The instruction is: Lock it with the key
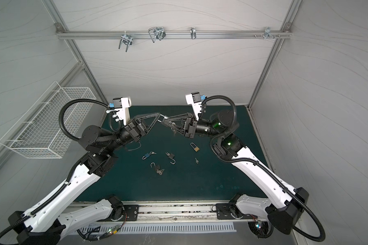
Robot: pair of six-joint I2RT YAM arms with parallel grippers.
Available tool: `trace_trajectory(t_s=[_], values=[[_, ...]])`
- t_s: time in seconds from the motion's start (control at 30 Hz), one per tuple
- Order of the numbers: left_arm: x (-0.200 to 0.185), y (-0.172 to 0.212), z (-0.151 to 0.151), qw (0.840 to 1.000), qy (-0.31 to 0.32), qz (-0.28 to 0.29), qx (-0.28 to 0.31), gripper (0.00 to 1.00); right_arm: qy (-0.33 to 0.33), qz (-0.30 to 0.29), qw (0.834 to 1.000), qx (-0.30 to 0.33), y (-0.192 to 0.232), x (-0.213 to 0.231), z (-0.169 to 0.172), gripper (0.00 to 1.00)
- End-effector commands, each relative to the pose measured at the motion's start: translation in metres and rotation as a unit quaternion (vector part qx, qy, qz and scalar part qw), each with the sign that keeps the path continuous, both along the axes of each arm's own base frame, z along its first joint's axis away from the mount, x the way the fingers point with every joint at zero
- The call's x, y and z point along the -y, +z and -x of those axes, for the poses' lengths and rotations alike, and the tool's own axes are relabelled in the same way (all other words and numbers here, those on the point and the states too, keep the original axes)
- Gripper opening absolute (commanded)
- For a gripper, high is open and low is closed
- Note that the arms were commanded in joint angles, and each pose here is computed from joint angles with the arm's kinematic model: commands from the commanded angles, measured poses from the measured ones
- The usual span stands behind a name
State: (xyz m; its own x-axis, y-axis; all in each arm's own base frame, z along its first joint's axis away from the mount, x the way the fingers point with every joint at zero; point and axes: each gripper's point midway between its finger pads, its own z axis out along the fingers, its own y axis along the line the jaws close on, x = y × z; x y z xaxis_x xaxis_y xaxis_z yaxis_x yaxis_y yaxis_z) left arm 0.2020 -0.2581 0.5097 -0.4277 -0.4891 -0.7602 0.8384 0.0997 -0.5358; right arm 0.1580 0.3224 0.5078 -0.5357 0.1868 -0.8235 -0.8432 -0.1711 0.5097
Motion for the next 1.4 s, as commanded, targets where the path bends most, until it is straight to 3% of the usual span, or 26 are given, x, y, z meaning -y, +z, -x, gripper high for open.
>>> trace_trajectory(t_s=[0.0,0.27,0.37,0.63,0.8,1.0,1.13,1.23,1.3,1.37], values=[[0.044,-0.044,0.033,0.989,-0.120,-0.079,-0.025,0.00,-0.039,-0.027,0.998,0.051,0.029,0.004,0.003,0.00],[0.081,-0.074,0.046,0.978,-0.173,-0.105,-0.051,0.00,-0.019,-0.037,0.996,0.074,0.044,0.002,0.012,0.00],[0.081,-0.081,0.048,0.977,-0.166,-0.126,-0.051,0.00,-0.036,-0.034,0.995,0.086,0.047,0.010,0.013,0.00],[-0.008,-0.031,0.005,0.996,-0.041,-0.068,-0.031,0.00,-0.058,-0.004,0.993,0.101,0.018,0.026,0.017,0.00],[-0.018,-0.011,0.005,0.998,-0.028,-0.058,-0.011,0.00,-0.043,0.010,0.995,0.087,-0.005,0.024,0.020,0.00],[-0.012,-0.016,0.000,0.997,-0.039,-0.060,-0.022,0.00,-0.041,0.015,0.995,0.085,-0.006,0.023,0.021,0.00],[-0.018,-0.027,-0.006,0.994,0.004,-0.108,-0.030,0.44,-0.044,0.037,0.993,0.106,-0.005,0.027,0.024,0.00],[-0.031,-0.033,-0.010,0.985,0.059,-0.163,-0.026,0.68,-0.051,0.068,0.990,0.113,-0.009,0.035,0.022,0.00],[-0.040,-0.035,-0.011,0.977,0.080,-0.194,-0.025,0.74,-0.050,0.090,0.988,0.113,-0.013,0.043,0.020,0.00],[-0.043,-0.037,-0.006,0.971,0.082,-0.224,-0.017,0.69,-0.039,0.117,0.987,0.105,-0.018,0.050,0.017,0.00]])
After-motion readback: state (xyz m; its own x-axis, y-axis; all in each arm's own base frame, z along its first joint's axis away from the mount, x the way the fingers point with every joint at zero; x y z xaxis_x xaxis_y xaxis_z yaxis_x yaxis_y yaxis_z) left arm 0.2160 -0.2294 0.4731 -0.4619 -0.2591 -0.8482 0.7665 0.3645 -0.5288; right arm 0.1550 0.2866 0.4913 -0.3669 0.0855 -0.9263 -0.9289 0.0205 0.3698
